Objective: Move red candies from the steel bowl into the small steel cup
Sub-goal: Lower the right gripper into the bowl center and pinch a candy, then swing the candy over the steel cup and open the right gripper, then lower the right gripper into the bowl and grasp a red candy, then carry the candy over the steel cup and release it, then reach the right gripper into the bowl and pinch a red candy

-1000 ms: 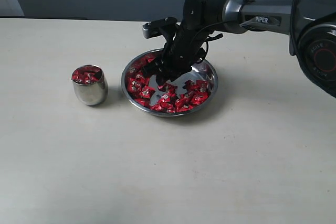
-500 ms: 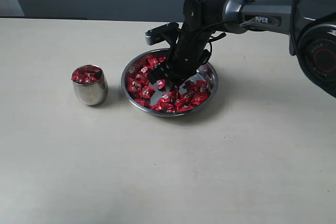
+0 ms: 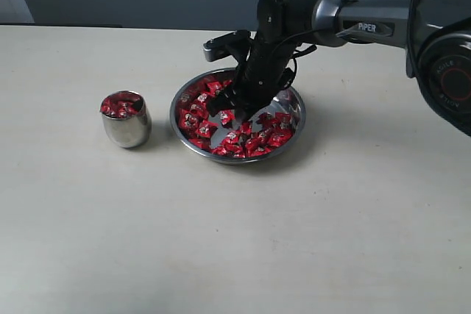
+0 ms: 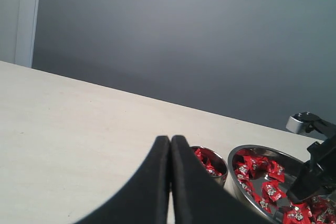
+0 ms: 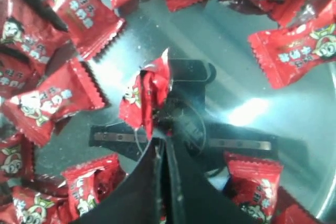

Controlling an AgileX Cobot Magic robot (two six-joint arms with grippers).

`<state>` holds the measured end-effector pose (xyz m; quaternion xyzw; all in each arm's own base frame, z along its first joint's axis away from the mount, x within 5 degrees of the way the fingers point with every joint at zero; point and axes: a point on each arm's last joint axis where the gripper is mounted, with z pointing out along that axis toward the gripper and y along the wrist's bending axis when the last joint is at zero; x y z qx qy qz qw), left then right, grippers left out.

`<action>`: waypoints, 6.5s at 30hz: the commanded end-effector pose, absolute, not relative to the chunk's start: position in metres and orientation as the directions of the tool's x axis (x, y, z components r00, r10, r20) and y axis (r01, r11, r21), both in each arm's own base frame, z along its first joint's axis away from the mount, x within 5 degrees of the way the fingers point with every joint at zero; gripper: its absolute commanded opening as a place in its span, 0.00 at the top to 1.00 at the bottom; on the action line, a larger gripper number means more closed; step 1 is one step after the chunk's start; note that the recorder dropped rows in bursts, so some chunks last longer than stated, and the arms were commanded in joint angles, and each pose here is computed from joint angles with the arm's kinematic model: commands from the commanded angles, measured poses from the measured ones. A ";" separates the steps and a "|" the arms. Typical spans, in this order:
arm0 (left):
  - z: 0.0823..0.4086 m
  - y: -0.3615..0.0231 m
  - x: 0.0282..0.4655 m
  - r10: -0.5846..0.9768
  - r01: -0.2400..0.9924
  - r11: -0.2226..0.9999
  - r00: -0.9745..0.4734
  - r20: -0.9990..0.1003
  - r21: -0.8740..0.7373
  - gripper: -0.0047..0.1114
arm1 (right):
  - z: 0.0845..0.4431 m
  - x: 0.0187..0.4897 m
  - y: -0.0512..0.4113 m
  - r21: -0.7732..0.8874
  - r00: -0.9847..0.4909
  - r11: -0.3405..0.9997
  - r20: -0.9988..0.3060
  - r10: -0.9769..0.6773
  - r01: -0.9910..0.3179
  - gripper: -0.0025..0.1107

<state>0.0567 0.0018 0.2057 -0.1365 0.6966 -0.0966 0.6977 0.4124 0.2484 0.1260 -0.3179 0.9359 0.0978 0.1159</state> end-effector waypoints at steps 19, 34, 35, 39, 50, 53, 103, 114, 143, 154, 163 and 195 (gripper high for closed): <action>0.205 0.002 0.056 -0.335 -0.055 0.941 0.017 -0.942 -0.335 0.96 | 0.210 0.384 0.329 0.270 -0.611 0.654 -0.699 -0.372 -0.707 0.98; 0.205 0.002 0.056 -0.335 -0.055 0.941 0.017 -0.942 -0.335 0.96 | 0.177 0.371 0.363 0.228 -0.568 0.650 -0.733 -0.376 -0.725 0.98; 0.205 0.002 0.056 -0.335 -0.055 0.941 0.017 -0.942 -0.335 0.96 | 0.177 0.372 0.363 0.225 -0.564 0.653 -0.738 -0.370 -0.723 0.98; 0.205 0.002 0.056 -0.335 -0.055 0.941 0.017 -0.942 -0.335 0.96 | 0.177 0.373 0.363 0.222 -0.561 0.656 -0.743 -0.365 -0.721 0.93; 0.205 0.002 0.056 -0.335 -0.055 0.941 0.017 -0.942 -0.335 0.96 | 0.180 0.375 0.360 0.205 -0.549 0.657 -0.748 -0.372 -0.725 0.76; 0.205 0.002 0.056 -0.335 -0.055 0.941 0.017 -0.942 -0.335 0.96 | 0.183 0.381 0.347 0.227 -0.586 0.667 -0.716 -0.379 -0.709 0.76; 0.205 0.002 0.056 -0.335 -0.055 0.941 0.017 -0.942 -0.335 0.96 | 0.115 0.414 0.268 0.043 -0.726 0.771 -0.375 -0.576 -0.635 0.58; 0.205 0.002 0.056 -0.335 -0.055 0.941 0.017 -0.942 -0.335 0.96 | 0.161 0.410 0.277 0.170 -0.752 0.793 -0.480 -0.451 -0.584 0.96; 0.205 0.002 0.056 -0.335 -0.055 0.941 0.017 -0.942 -0.335 0.96 | 0.188 0.355 0.368 0.153 -0.529 0.625 -0.702 -0.476 -0.766 0.74; 0.205 0.002 0.056 -0.335 -0.055 0.941 0.017 -0.942 -0.335 0.96 | 0.199 0.371 0.348 0.154 -0.556 0.669 -0.704 -0.442 -0.727 0.74; 0.205 0.002 0.056 -0.335 -0.055 0.941 0.017 -0.942 -0.335 0.96 | 0.191 0.393 0.295 0.141 -0.665 0.726 -0.543 -0.512 -0.674 0.74; 0.205 0.002 0.056 -0.335 -0.055 0.941 0.017 -0.942 -0.335 0.96 | 0.134 0.389 0.258 0.124 -0.787 0.779 -0.158 -0.596 -0.615 0.52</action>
